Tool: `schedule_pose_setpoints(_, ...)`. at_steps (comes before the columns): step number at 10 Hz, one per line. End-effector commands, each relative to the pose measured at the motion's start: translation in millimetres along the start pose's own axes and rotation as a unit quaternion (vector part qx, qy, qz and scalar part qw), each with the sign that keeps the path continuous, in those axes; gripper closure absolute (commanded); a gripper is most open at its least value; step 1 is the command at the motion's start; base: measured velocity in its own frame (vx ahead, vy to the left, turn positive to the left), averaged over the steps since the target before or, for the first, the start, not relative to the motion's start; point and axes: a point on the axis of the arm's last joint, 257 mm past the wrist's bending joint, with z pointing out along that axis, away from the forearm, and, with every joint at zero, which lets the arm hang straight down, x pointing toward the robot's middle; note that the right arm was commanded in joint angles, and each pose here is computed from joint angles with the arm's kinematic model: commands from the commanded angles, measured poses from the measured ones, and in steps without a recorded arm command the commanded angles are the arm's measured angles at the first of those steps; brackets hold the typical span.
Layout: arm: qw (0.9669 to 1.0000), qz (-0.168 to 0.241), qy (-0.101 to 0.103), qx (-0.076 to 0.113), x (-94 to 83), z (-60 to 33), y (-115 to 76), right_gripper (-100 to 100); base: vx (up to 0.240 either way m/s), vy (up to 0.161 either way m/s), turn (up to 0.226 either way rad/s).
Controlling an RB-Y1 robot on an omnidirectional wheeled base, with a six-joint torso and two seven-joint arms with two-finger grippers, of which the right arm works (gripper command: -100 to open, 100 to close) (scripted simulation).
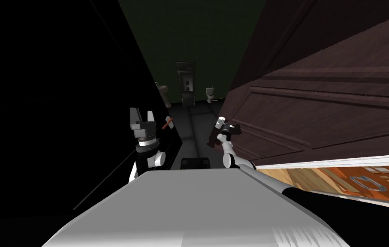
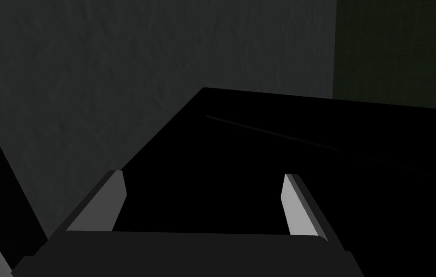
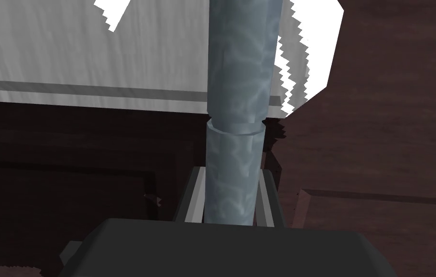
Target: Push the door open
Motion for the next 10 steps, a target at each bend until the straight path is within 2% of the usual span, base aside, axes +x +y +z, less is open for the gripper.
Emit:
schedule_pose_setpoints(1,0.9998,-0.004,-0.019,-0.010,-16.8,5.0,7.5,100,0.136,-0.017,-0.034)
schedule_pose_setpoints(9,0.9969,-0.004,-0.078,-0.008,-42.8,1.5,6.9,100,0.137,-0.028,-0.036)
schedule_pose_setpoints(10,0.9969,-0.004,-0.078,-0.008,-42.8,1.5,6.9,100,0.142,-0.017,-0.027)
